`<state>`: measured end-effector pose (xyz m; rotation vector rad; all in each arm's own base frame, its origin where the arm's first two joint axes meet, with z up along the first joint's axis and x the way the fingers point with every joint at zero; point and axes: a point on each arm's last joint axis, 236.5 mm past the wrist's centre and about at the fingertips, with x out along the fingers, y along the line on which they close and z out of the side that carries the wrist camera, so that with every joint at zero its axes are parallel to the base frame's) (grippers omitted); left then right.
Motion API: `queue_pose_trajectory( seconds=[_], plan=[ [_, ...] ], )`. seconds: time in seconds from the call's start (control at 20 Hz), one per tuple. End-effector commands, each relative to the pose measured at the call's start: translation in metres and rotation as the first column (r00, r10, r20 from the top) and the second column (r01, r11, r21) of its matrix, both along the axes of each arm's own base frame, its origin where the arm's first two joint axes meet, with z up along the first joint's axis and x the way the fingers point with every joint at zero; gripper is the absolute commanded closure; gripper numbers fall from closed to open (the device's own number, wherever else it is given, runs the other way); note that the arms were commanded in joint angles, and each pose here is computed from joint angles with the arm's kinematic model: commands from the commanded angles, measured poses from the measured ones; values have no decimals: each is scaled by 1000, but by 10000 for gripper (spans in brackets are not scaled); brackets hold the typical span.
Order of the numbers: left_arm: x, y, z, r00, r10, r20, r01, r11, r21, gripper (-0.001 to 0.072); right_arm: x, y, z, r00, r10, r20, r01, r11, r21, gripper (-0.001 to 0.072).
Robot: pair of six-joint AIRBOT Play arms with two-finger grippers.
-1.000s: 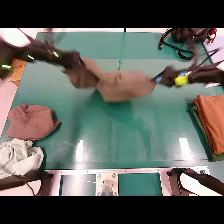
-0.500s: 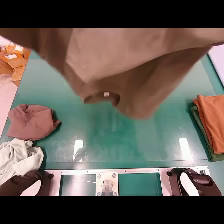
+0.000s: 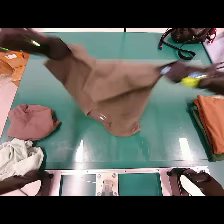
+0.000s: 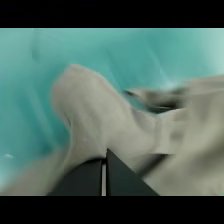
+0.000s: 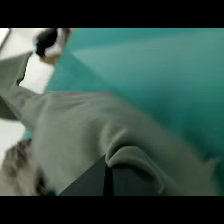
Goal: Fold the shirts.
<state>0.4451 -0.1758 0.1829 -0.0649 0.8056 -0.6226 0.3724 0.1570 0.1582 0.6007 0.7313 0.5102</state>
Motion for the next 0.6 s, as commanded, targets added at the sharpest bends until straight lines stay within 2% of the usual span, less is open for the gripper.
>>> queue_pose_trajectory(
  seconds=[0.0,0.15,0.2,0.25,0.3,0.35,0.45,0.55],
  plan=[
    [38,-18,-127,978,9,-207,-21,998,-54,677,21,17,-146,971,-60,-231,45,997,-69,694],
    [60,-26,-175,959,55,-278,-89,990,-110,677,41,20,-196,934,-92,-344,76,995,-59,679],
    [63,-25,-177,958,72,-278,-107,988,-110,675,48,20,-199,932,-89,-350,73,996,-59,566],
    [63,-24,-173,956,79,-282,-115,987,-111,461,53,18,-194,938,-67,-339,50,997,-59,438],
    [60,-22,-164,947,73,-312,-116,986,-119,106,58,13,-181,945,-40,-325,25,998,-49,365],
    [52,-19,-153,936,58,-348,-109,986,-127,26,61,8,-168,947,-5,-322,-6,999,-33,334],
    [26,-13,-130,886,8,-464,-81,987,-137,30,55,-19,-146,933,59,-354,-69,997,-17,312],
    [-7,-6,-117,814,-15,-581,-74,989,-130,31,56,-59,-138,927,34,-373,-49,998,-30,297]
  ],
)
